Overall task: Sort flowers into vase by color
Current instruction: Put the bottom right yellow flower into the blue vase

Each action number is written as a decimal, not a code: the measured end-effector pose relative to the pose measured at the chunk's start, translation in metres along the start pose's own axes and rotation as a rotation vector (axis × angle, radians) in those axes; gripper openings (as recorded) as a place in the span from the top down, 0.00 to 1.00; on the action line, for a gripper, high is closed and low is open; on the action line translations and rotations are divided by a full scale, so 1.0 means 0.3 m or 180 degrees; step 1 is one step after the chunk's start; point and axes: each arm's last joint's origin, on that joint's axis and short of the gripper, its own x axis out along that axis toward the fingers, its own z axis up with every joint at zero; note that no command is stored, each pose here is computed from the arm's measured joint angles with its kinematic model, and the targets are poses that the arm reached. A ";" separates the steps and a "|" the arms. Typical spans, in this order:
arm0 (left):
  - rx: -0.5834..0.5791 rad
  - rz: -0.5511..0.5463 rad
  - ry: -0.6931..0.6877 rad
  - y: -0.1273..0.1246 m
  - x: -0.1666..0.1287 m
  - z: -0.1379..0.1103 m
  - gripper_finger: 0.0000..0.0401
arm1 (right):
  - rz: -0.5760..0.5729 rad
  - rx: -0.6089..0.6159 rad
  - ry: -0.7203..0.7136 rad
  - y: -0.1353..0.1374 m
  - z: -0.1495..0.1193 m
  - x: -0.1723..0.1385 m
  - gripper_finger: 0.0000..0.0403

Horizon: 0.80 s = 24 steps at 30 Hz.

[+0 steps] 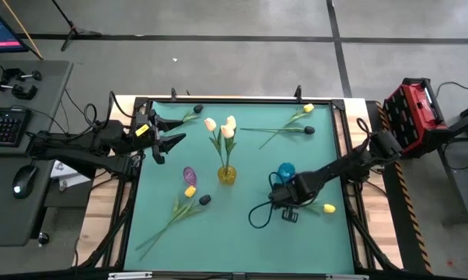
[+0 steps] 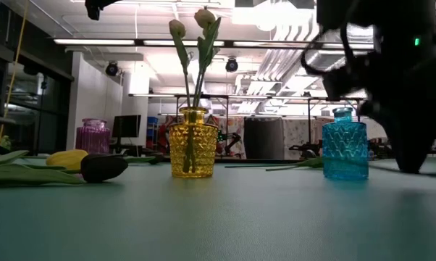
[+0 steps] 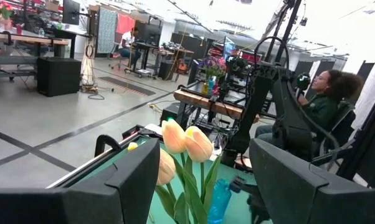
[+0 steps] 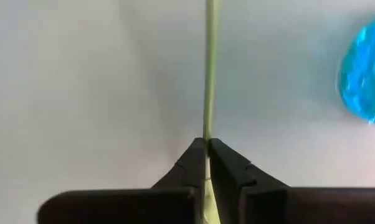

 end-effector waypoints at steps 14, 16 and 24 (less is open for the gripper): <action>0.0004 0.0000 0.0000 0.000 0.000 0.000 0.41 | 0.0234 -0.2795 -0.0336 0.178 -0.023 -0.130 1.00; 0.0004 0.0001 0.0000 0.000 0.000 0.000 0.41 | 0.0187 -0.2965 -0.0203 0.181 -0.042 -0.122 1.00; 0.0006 0.0001 0.0001 0.000 0.000 0.000 0.41 | 0.0114 -0.2954 -0.0036 0.202 -0.068 -0.095 0.98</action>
